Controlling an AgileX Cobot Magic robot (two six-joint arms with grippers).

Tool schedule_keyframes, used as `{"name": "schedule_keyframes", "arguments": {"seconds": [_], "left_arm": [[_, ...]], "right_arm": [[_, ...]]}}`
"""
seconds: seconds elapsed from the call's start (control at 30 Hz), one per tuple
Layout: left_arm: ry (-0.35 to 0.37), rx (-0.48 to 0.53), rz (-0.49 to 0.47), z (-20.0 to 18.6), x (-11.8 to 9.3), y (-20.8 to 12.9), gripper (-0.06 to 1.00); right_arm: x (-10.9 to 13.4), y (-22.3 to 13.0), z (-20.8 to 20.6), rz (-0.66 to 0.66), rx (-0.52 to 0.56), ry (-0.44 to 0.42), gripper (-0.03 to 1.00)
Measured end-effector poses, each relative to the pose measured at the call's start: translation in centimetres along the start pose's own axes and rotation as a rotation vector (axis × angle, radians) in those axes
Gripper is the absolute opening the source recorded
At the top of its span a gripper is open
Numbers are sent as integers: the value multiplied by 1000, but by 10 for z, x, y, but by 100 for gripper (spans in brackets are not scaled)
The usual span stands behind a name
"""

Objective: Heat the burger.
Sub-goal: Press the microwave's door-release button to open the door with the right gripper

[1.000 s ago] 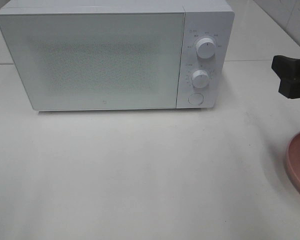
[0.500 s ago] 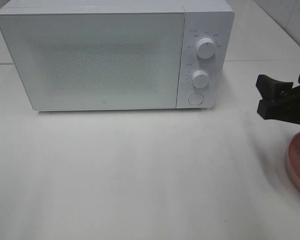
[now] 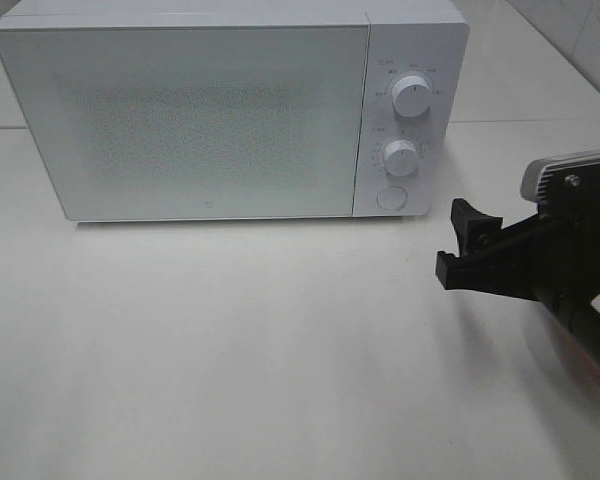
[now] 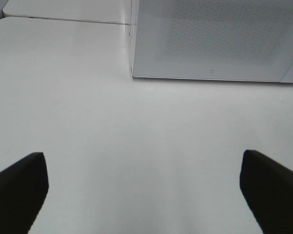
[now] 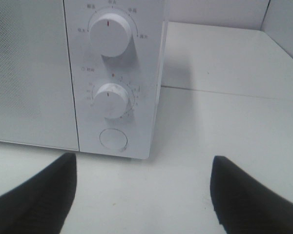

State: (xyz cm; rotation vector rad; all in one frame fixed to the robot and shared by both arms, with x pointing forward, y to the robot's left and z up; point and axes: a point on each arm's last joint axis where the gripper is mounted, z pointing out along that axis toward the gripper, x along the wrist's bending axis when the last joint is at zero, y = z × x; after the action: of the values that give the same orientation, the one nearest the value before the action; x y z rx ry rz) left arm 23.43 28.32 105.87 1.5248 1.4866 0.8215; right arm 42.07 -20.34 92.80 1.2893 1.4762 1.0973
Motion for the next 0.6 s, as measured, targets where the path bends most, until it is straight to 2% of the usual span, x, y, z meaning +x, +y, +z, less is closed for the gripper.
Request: {"name": "schedule_keyframes", "arguments": {"seconds": [0.33, 0.6], "left_arm": [[0, 0, 0, 0, 0, 0, 99], [0, 0, 0, 0, 0, 0, 99]], "right_arm": [[43, -3, 15, -32, 28, -11, 75], [53, -8, 26, -45, 41, -21, 75]]}}
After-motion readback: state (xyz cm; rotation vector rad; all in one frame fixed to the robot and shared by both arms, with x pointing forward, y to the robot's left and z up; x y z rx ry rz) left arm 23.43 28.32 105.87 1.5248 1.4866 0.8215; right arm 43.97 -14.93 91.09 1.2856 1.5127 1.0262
